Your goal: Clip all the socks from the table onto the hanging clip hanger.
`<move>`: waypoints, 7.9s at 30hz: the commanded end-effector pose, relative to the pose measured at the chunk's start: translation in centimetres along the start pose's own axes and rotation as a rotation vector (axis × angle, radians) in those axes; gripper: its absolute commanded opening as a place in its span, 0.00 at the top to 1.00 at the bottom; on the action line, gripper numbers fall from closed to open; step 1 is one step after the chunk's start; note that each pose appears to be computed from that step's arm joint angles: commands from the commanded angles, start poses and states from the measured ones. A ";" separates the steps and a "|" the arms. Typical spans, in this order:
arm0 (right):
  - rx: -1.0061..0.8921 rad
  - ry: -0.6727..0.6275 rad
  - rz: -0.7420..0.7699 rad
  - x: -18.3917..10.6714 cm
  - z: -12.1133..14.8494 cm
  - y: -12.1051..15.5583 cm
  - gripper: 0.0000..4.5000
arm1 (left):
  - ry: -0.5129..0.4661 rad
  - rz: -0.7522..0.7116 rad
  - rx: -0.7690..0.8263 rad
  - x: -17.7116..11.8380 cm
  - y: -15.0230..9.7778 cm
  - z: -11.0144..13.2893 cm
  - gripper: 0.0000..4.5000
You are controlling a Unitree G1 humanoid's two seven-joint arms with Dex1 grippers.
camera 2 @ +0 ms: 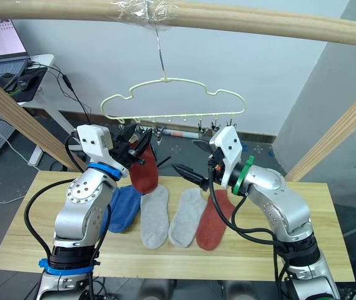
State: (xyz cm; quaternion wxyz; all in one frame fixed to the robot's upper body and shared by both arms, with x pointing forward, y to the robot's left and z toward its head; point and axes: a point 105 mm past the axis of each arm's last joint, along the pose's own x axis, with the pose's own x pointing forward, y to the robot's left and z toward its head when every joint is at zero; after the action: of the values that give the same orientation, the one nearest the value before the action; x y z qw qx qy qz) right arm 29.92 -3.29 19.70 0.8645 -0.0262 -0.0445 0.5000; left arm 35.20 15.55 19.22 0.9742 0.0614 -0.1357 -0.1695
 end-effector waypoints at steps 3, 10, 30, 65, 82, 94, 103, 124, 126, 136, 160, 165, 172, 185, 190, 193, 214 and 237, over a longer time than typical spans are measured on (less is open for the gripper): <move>-0.025 -0.039 0.003 0.0 1.1 0.1 0.00 | -0.057 -0.005 0.023 0.1 0.1 1.5 0.51; -0.022 -0.038 -0.004 0.0 1.0 0.0 0.00 | -0.057 -0.048 0.003 0.1 -0.7 1.4 0.83; 0.102 0.596 -0.381 -6.0 -15.9 -1.2 0.00 | -0.010 -0.011 0.011 -0.8 2.0 1.4 1.00; 0.088 0.674 -0.365 -7.4 -20.7 -1.8 0.99 | -0.007 -0.018 -0.042 -1.5 1.6 1.4 1.00; 0.210 0.222 0.217 0.8 -6.6 4.5 0.99 | 0.131 -0.230 -1.076 -3.7 2.0 1.6 1.00; 0.232 0.102 0.287 3.3 -2.7 5.8 0.99 | 0.133 -0.258 -1.107 -4.2 0.8 3.0 1.00; 0.238 0.109 0.301 2.7 -2.6 6.1 0.99 | 0.142 -0.254 -1.082 -4.2 1.1 2.9 1.00; 0.253 0.076 0.261 3.9 -2.2 5.5 1.00 | 0.095 -0.352 -1.017 -4.8 -0.4 4.1 0.74; 0.255 0.078 0.262 4.0 -2.3 5.5 1.00 | 0.103 -0.340 -1.001 -4.8 -0.4 3.9 0.57; 0.328 0.094 0.293 4.4 -2.8 6.3 0.82 | 0.161 -0.265 -0.814 -4.7 0.2 2.4 0.22; 0.045 0.165 0.006 -1.6 -4.4 -0.4 0.00 | 0.042 -0.249 -0.106 -2.3 -3.5 1.7 0.47; 0.040 0.136 0.048 -2.0 -2.8 0.2 0.00 | 0.007 -0.181 -0.089 -1.7 -3.5 1.5 0.47; 0.038 0.093 0.072 -1.9 -0.9 0.3 0.00 | 0.017 -0.143 -0.066 -1.1 -3.1 0.5 0.47; 0.080 0.043 0.060 -1.9 0.4 0.2 0.00 | -0.038 -0.145 -0.089 1.4 -3.3 0.9 0.47; 0.080 0.045 0.053 -1.9 0.3 0.1 0.00 | -0.062 -0.181 -0.091 1.9 -4.1 1.5 0.47; 0.077 0.046 0.049 -1.9 0.3 0.1 0.00 | -0.062 -0.189 -0.093 1.7 -4.3 1.5 0.47; 0.086 0.052 0.048 -1.8 -0.2 0.3 0.00 | -0.060 -0.189 0.001 1.5 -3.8 1.4 0.79; 0.047 0.544 -0.159 1.9 -15.0 2.1 0.00 | -0.009 -0.126 -0.087 0.3 -1.0 1.4 1.00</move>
State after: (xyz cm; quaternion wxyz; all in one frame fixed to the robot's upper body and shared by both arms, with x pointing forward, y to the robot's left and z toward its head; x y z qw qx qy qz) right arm 30.73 -1.26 4.79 0.8798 -0.1311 0.2058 0.4078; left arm 35.23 13.90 19.71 0.9630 0.0218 -0.1134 -0.2434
